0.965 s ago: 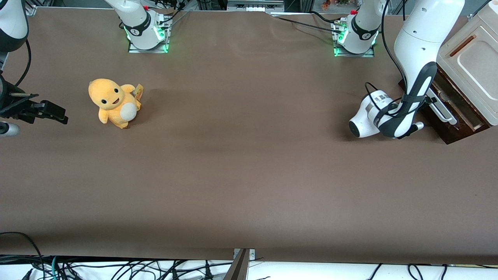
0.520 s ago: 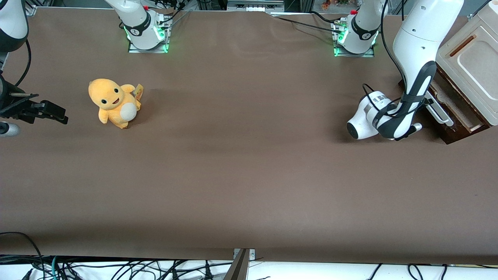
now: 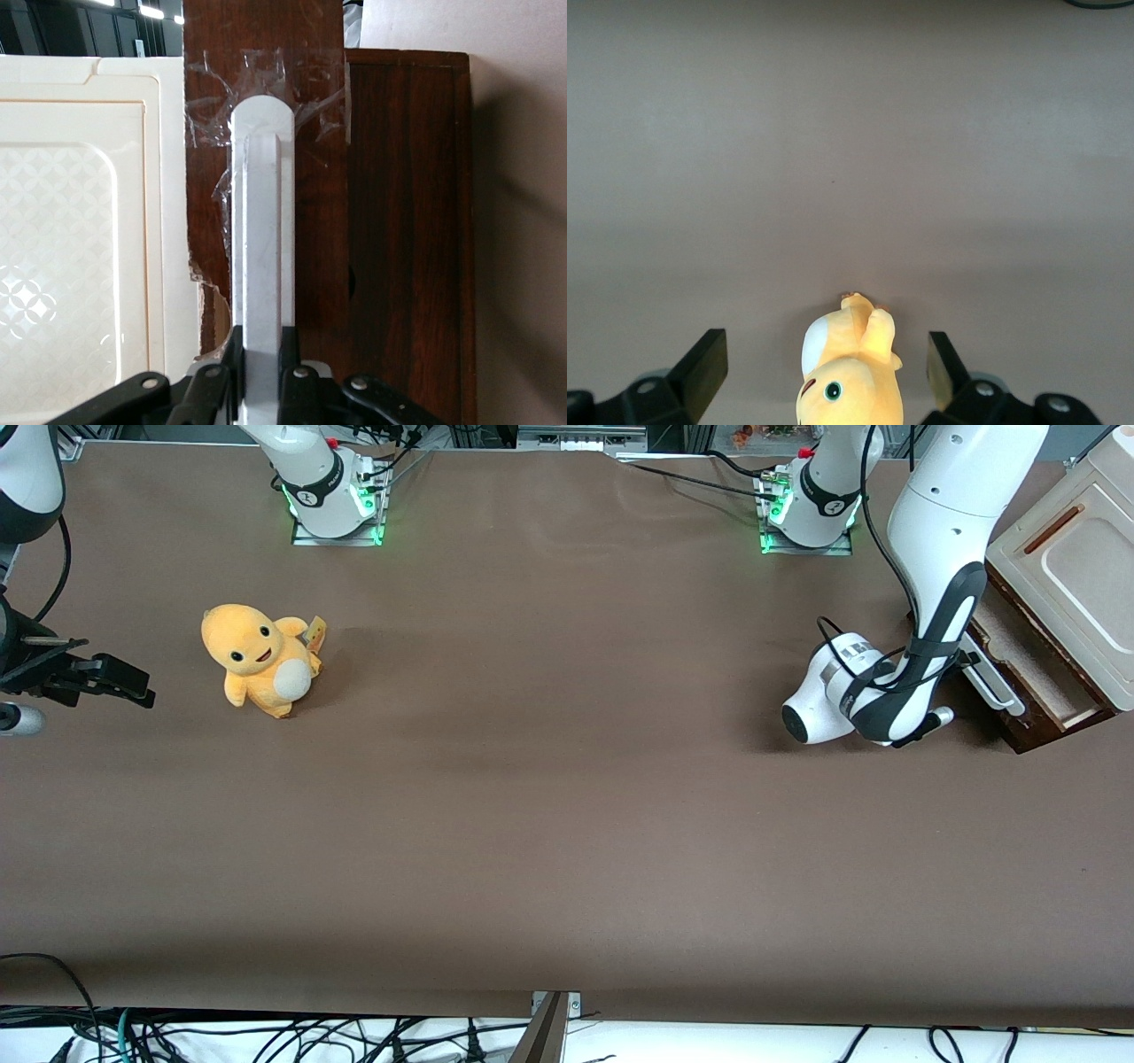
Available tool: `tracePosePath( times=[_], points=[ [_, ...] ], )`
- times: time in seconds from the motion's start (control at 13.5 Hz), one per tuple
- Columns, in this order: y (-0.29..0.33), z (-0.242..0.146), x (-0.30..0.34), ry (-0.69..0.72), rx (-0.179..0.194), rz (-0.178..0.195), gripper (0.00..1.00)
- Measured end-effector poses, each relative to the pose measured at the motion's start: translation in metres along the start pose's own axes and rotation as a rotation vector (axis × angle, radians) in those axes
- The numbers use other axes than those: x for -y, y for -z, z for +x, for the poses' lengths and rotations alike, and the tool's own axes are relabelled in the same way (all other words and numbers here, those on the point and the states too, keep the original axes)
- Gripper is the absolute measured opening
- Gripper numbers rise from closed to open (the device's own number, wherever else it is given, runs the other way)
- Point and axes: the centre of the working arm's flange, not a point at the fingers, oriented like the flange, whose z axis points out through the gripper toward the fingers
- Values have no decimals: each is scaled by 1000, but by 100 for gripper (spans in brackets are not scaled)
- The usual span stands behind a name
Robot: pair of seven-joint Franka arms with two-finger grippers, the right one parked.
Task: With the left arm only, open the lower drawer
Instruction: 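Pull the handle with the left gripper, sliding the drawer out of the cabinet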
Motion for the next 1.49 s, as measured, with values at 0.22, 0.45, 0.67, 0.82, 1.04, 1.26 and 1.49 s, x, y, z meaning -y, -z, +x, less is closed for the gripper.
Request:
tracePosePath(
  times=[0.22,0.45,0.67,0.82,1.04,1.26,1.49],
  points=[
    [8,1,3,5,8,-8,18],
    [18,2,6,6,12,-21,18],
    [22,2,6,6,9,-22,18],
    [26,2,5,7,11,-24,18],
    [31,2,3,5,8,-24,18],
    [34,2,-1,2,7,-18,18],
    [35,2,-3,-1,8,-17,18]
  ],
)
